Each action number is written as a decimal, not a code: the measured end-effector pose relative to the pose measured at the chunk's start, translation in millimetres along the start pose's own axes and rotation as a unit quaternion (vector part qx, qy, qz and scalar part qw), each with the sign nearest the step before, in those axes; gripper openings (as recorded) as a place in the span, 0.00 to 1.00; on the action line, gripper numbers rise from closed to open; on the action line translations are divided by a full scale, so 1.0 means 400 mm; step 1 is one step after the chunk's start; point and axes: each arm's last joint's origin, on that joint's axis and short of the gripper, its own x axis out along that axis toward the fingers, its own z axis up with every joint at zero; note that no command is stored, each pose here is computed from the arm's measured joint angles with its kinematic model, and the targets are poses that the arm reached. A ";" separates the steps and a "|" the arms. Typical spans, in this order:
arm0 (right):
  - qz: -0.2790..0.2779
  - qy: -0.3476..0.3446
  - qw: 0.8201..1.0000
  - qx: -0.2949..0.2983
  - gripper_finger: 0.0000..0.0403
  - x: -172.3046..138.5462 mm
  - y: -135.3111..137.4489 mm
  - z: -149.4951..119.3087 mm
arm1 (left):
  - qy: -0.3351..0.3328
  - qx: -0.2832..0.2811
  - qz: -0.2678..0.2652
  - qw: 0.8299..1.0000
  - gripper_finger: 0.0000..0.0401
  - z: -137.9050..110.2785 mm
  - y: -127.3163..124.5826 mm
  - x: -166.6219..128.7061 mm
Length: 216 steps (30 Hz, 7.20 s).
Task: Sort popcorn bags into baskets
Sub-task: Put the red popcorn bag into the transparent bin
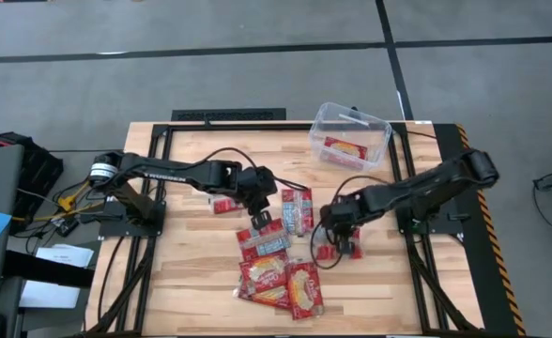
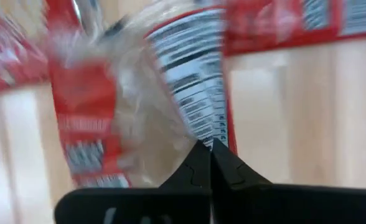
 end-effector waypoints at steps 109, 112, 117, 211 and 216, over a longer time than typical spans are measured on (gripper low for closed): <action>-0.065 -0.215 0.973 -0.055 0.62 -0.378 -0.185 0.116 | -0.097 -0.054 0.076 0.991 0.00 -0.016 0.048 -0.250; -0.064 -0.190 0.971 -0.130 0.62 -0.307 -0.118 0.137 | -0.102 -0.060 0.073 0.990 0.00 -0.017 0.049 -0.260; -0.074 -0.120 0.969 -0.204 0.62 -0.180 -0.069 0.179 | -0.098 -0.070 0.065 0.991 0.00 -0.022 0.038 -0.261; -0.271 -0.319 0.906 0.065 0.01 -0.474 -0.291 0.146 | -0.058 -0.027 0.153 0.986 0.00 -0.080 0.002 -0.267; -0.288 -0.315 0.897 0.116 0.01 -0.487 -0.338 0.128 | -0.062 -0.027 0.161 0.985 0.00 -0.080 0.004 -0.268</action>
